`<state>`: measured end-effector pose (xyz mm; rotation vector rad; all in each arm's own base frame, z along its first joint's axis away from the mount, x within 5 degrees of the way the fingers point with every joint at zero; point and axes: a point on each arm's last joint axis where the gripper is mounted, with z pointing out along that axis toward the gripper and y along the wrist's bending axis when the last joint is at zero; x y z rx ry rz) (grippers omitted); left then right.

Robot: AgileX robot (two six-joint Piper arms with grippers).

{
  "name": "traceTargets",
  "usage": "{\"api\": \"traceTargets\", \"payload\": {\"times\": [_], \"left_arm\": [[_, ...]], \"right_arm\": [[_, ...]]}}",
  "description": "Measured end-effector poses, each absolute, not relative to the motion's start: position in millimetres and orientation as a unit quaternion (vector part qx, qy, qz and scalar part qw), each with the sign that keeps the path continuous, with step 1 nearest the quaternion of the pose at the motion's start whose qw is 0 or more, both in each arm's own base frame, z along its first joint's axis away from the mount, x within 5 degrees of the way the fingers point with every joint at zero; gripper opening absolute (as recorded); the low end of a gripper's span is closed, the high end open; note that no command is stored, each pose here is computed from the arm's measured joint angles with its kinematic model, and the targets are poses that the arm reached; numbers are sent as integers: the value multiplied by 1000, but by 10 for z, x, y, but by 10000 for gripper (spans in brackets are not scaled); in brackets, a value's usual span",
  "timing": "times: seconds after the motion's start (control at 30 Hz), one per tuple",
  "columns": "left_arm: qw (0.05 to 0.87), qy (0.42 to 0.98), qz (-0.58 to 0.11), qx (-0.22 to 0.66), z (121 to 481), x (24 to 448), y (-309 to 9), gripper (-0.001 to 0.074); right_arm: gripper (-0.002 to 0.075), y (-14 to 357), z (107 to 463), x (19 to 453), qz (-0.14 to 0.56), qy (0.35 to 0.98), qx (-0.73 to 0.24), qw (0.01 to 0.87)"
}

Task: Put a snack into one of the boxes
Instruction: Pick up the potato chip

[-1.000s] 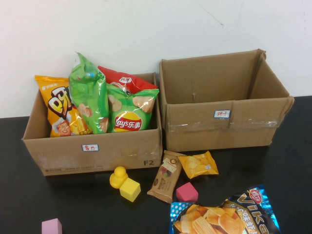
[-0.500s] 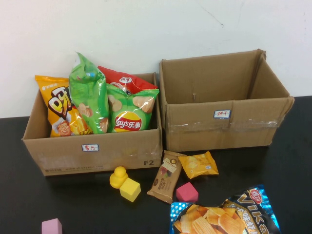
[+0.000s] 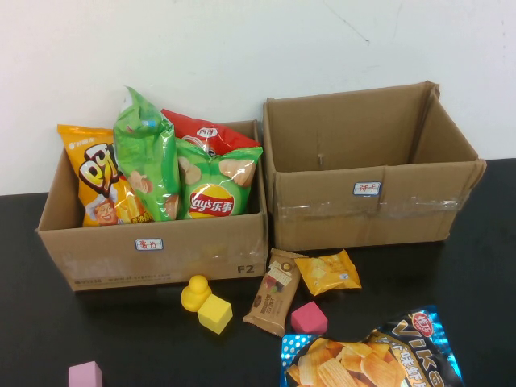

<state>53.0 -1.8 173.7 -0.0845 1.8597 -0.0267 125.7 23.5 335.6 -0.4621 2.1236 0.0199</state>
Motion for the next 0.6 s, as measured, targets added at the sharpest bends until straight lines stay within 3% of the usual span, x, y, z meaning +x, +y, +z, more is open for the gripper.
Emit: {"api": "traceTargets", "payload": {"times": [0.2, 0.27, 0.33, 0.53, 0.6], "left_arm": [[597, 801, -12, -36, 1737, 530, -18, -3], [597, 801, -12, -36, 1737, 530, -18, -3], [597, 801, -12, -36, 1737, 530, -18, -3], [597, 801, -12, -36, 1737, 530, -18, -3], [597, 801, -12, -36, 1737, 530, -18, -3]], "right_arm": [[6, 632, 3288, 1859, 22, 888, -366, 277], [44, 813, 3214, 2032, 24, 878, -419, 230], [116, 1028, 3121, 2203, 23, 862, -469, 194], [532, 1598, 2703, 2523, 19, 800, -589, 114], [624, 1749, 2497, 2589, 16, 774, -627, 84]]}}
